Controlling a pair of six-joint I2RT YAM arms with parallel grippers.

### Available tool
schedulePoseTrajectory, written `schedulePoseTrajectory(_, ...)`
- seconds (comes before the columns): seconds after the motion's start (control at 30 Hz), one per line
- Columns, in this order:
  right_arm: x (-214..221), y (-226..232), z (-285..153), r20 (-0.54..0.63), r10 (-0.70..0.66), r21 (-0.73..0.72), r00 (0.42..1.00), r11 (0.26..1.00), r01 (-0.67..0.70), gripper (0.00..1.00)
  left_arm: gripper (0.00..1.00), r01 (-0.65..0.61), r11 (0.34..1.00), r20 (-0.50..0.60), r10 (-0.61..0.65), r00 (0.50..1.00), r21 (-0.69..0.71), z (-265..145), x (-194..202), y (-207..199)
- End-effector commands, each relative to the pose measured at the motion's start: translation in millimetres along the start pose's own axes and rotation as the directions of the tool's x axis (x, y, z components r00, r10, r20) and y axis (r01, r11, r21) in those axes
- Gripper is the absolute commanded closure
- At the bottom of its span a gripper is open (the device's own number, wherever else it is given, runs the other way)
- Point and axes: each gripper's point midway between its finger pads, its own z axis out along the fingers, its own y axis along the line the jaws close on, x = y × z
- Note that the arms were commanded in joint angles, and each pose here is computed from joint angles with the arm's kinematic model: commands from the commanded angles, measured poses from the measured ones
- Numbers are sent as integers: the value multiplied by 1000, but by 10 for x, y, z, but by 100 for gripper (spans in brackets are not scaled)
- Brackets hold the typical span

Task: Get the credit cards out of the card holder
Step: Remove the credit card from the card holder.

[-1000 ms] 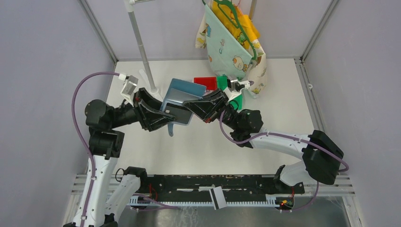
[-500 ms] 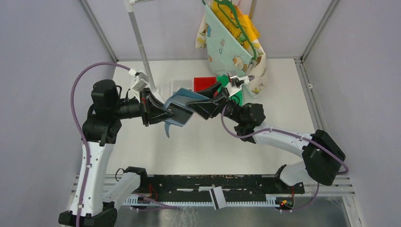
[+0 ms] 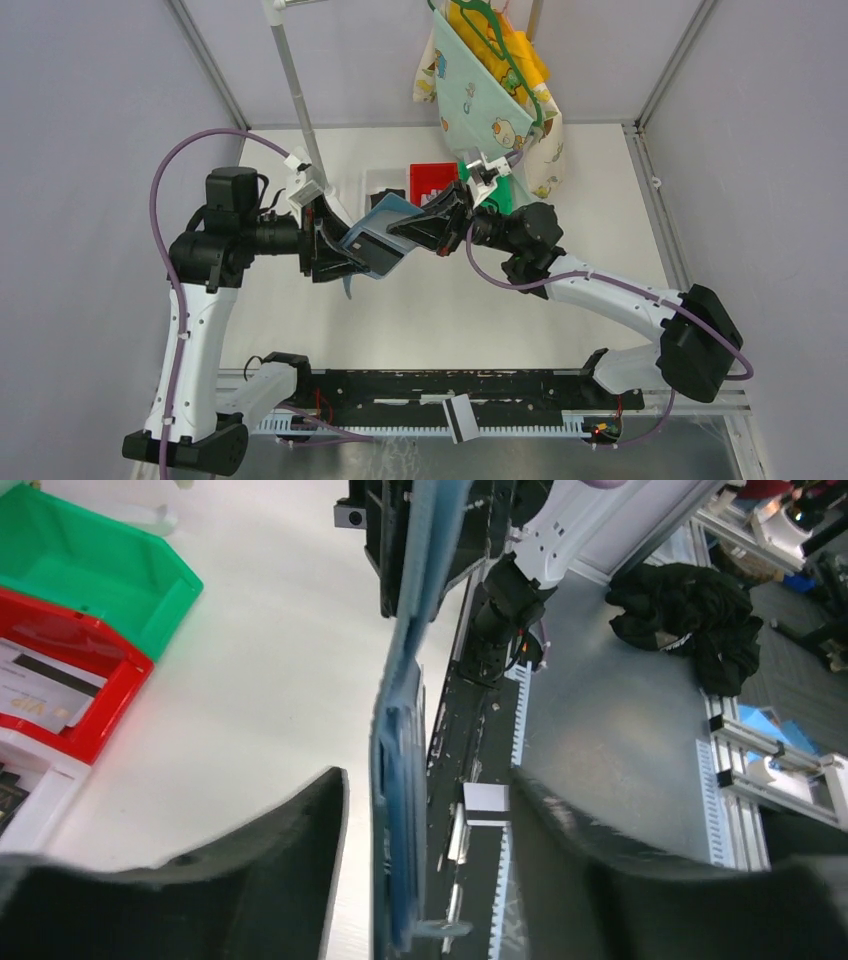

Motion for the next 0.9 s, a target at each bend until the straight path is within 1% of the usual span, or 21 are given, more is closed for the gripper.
schedulePoseTrajectory(0.0,-403,240,36,148,41,-74,988,997,-30,100,20,-53,998,37,52,998,34,-8,-84,-97)
schedulePoseTrajectory(0.03,-469,277,18,191,63,-96,980,994,-45,100,16,-38,999,49,36,998,32,6,-65,-87)
schedulePoseTrajectory(0.07,-524,319,0,226,91,-121,970,991,-64,100,14,-23,999,64,21,998,29,16,-65,-78)
schedulePoseTrajectory(0.17,-652,394,-34,302,146,-170,942,981,-98,100,13,47,999,123,-47,991,-2,41,-108,-35)
schedulePoseTrajectory(0.23,-682,408,-39,328,157,-173,932,979,-104,100,13,52,998,170,-48,984,-19,51,-159,-2)
schedulePoseTrajectory(0.33,-696,396,-38,358,172,-164,918,979,-120,100,12,119,992,224,-110,968,-29,66,-199,37)
schedulePoseTrajectory(0.47,-662,417,-8,374,200,-175,905,974,-143,100,12,135,991,279,-129,952,-3,52,-324,-33)
schedulePoseTrajectory(0.5,-654,417,5,378,207,-176,902,973,-150,100,13,141,990,288,-138,948,9,46,-350,-62)
schedulePoseTrajectory(0.63,-606,422,32,399,234,-187,887,967,-171,100,24,130,991,311,-136,941,40,19,-410,-175)
schedulePoseTrajectory(0.87,-563,410,42,427,273,-206,862,958,-201,100,42,110,992,296,-123,947,61,12,-389,-235)
